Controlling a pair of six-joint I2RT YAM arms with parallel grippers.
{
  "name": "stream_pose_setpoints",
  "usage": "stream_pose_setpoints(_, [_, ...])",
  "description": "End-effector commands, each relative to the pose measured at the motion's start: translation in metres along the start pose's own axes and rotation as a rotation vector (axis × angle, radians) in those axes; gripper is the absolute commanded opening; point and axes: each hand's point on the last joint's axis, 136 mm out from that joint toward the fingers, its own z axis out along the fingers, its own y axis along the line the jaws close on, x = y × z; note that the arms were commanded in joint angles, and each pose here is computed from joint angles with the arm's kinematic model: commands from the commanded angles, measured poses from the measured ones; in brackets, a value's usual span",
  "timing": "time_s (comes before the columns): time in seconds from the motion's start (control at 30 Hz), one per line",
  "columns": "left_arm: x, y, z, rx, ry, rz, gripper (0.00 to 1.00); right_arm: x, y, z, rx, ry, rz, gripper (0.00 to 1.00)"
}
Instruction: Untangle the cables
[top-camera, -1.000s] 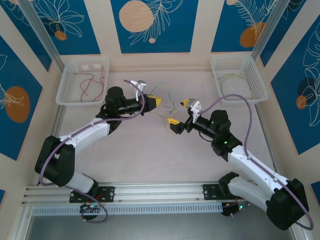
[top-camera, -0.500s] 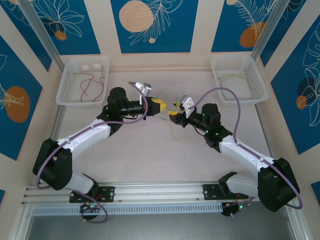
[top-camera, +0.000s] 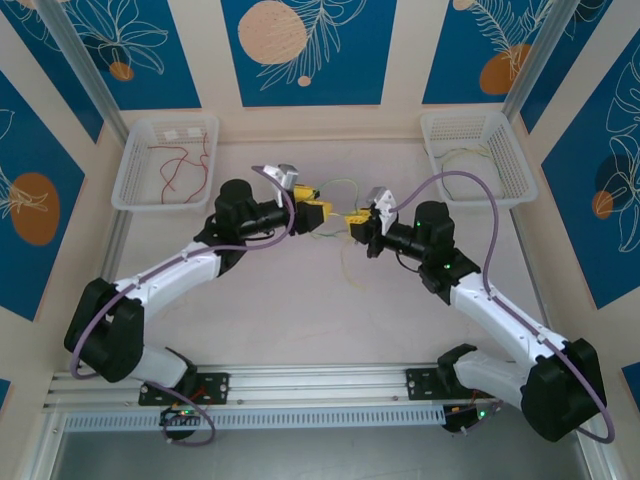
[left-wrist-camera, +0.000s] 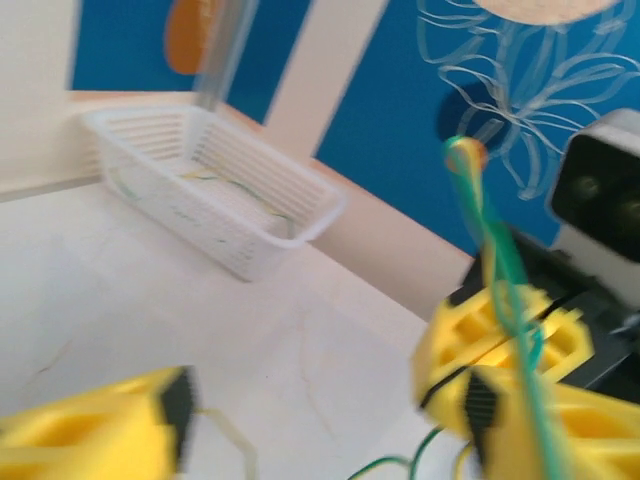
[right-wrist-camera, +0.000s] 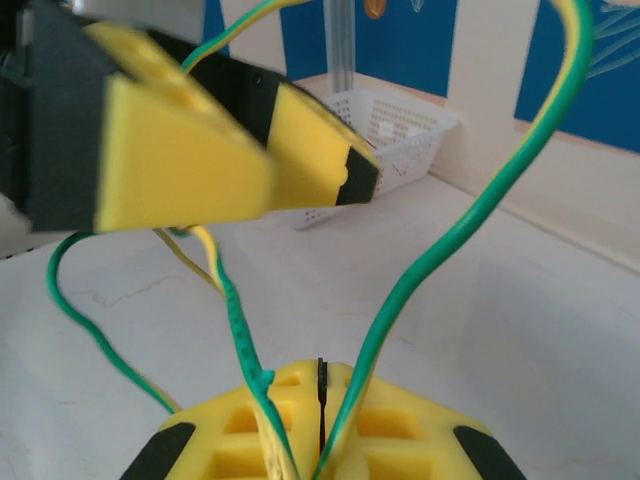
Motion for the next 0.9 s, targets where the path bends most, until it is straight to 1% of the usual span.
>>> stream_pose_setpoints(0.0, [-0.023, 0.018, -0.022, -0.153, -0.141, 0.018, 1.0, -0.024, -0.023, -0.01, 0.094, -0.015, 0.112, 0.0])
stream_pose_setpoints(0.17, [-0.046, 0.013, -0.055, -0.24, -0.26, 0.052, 1.0, -0.021, -0.078, -0.024, 0.291, 0.023, 0.329, 0.0])
stream_pose_setpoints(0.2, [-0.05, 0.011, -0.061, -0.253, -0.278, 0.061, 1.0, -0.021, -0.092, -0.031, 0.342, 0.014, 0.381, 0.0])
stream_pose_setpoints(0.3, [-0.059, 0.003, -0.079, -0.272, -0.329, 0.083, 1.0, -0.025, -0.126, -0.051, 0.426, -0.043, 0.498, 0.0])
stream_pose_setpoints(0.4, [-0.065, -0.007, -0.093, -0.264, -0.375, 0.104, 1.0, -0.03, -0.166, -0.079, 0.565, -0.108, 0.595, 0.0])
stream_pose_setpoints(0.53, [-0.064, -0.017, -0.097, -0.241, -0.361, 0.124, 1.0, -0.036, -0.212, -0.12, 0.751, -0.169, 0.634, 0.0])
stream_pose_setpoints(0.63, [-0.059, -0.022, -0.097, -0.218, -0.338, 0.136, 1.0, -0.046, -0.237, -0.143, 0.8, -0.195, 0.644, 0.0])
stream_pose_setpoints(0.77, [-0.051, -0.016, -0.1, -0.247, -0.329, 0.125, 1.0, -0.055, -0.267, -0.165, 0.896, -0.191, 0.614, 0.0])
stream_pose_setpoints(0.87, [-0.048, -0.014, -0.105, -0.262, -0.345, 0.129, 1.0, -0.064, -0.286, -0.177, 0.909, -0.195, 0.632, 0.0])
